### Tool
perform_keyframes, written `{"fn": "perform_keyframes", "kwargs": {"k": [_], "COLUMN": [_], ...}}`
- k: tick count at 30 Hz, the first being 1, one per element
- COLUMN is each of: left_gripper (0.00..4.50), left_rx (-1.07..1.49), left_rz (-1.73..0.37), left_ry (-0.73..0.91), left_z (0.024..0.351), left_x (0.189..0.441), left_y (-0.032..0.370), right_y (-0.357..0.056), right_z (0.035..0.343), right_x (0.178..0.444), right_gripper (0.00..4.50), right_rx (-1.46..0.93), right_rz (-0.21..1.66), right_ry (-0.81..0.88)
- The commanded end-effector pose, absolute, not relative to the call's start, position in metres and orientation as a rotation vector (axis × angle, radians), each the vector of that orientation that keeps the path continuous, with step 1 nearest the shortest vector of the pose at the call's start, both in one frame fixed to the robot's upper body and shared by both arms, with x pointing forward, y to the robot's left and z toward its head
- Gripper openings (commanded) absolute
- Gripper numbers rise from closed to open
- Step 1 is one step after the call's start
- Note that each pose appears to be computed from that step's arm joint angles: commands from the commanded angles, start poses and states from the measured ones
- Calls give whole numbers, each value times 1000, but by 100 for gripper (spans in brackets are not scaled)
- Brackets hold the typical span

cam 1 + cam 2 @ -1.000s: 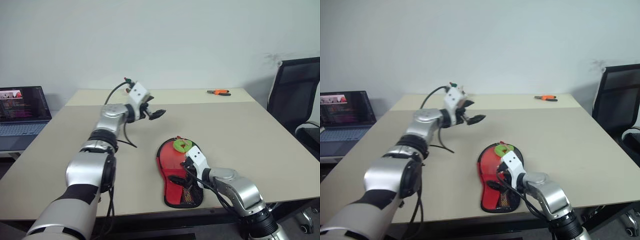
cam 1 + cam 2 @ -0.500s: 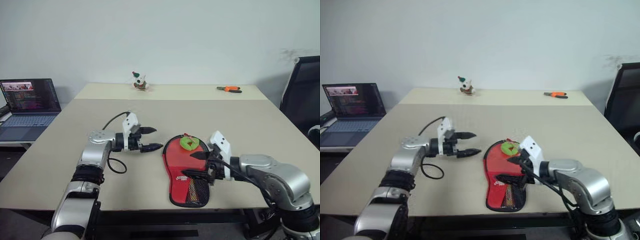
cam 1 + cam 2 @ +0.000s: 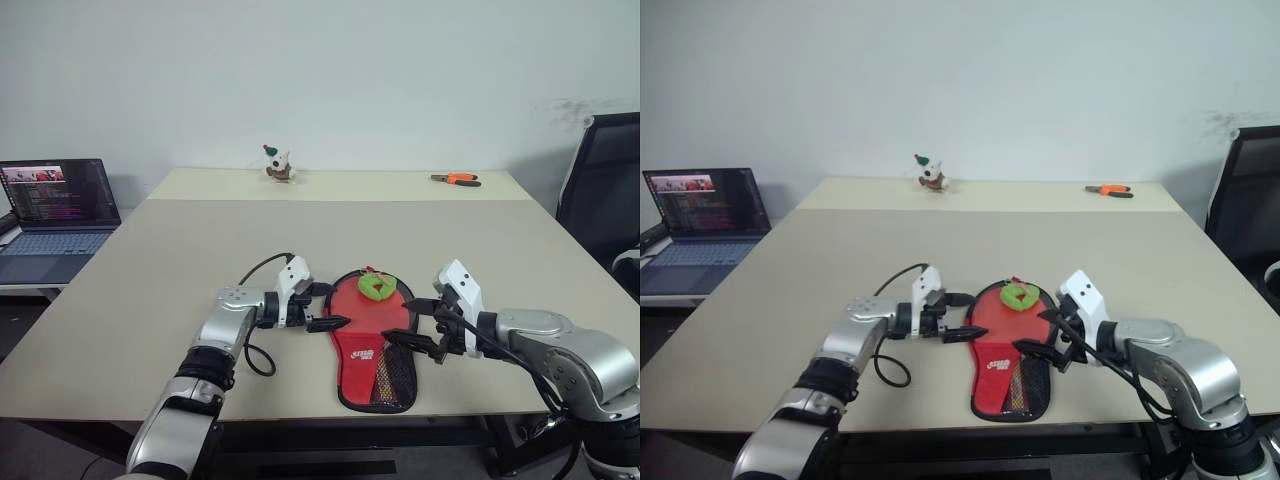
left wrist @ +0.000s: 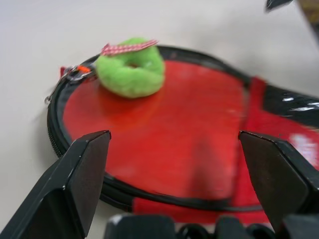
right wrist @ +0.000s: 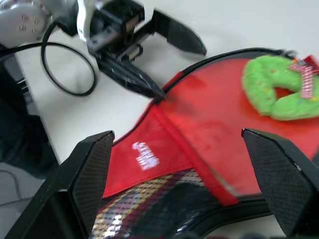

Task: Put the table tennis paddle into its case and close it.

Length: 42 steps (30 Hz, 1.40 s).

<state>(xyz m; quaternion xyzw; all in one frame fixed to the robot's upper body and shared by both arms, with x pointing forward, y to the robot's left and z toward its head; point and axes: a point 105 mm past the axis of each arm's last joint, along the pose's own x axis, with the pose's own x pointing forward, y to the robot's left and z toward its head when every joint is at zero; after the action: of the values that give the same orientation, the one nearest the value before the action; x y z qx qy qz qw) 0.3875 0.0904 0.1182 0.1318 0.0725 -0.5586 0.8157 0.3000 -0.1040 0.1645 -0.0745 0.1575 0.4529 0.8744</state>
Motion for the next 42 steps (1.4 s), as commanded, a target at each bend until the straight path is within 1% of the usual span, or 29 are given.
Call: {"fn": "perform_keyframes", "kwargs": {"k": [1, 4, 7, 13, 16, 23, 26, 29, 32, 36, 38, 39, 41, 42], "left_gripper": [447, 447, 447, 447, 447, 447, 447, 447, 450, 450, 450, 450, 450, 450], "left_rx": [324, 337, 352, 350, 357, 362, 362, 364, 366, 372, 373, 373, 372, 371], "left_rz": [-1174, -1171, -1194, -1198, -1196, -1191, -1192, -1197, -1201, -1209, -1213, -1214, -1219, -1222], "left_ry": [117, 134, 154, 156, 159, 162, 162, 164, 165, 170, 174, 175, 181, 184], "left_z": [120, 109, 99, 96, 93, 91, 91, 90, 88, 86, 85, 84, 82, 81], "left_x": [398, 400, 396, 396, 394, 394, 393, 392, 391, 390, 389, 389, 388, 387], "left_y": [75, 68, 62, 63, 67, 70, 70, 70, 69, 68, 66, 66, 65, 65], "right_y": [-98, -94, -86, -71, -63, -62, -67, -70, -71, -73, -73, -73, -75, -77], "right_z": [180, 184, 186, 178, 167, 148, 137, 135, 136, 141, 147, 150, 157, 160], "right_x": [313, 326, 344, 369, 382, 403, 414, 421, 425, 430, 433, 434, 437, 439], "right_gripper": [450, 450, 450, 450, 450, 450, 450, 450, 389, 253, 185, 140, 82, 43], "right_rx": [-201, -222, -285, -429, -492, -565, -541, -507, -499, -469, -421, -401, -374, -363], "right_rz": [927, 899, 878, 897, 910, 898, 862, 825, 804, 780, 765, 761, 747, 739], "right_ry": [242, 207, 164, 120, 123, 152, 205, 226, 227, 222, 219, 216, 212, 211]}}
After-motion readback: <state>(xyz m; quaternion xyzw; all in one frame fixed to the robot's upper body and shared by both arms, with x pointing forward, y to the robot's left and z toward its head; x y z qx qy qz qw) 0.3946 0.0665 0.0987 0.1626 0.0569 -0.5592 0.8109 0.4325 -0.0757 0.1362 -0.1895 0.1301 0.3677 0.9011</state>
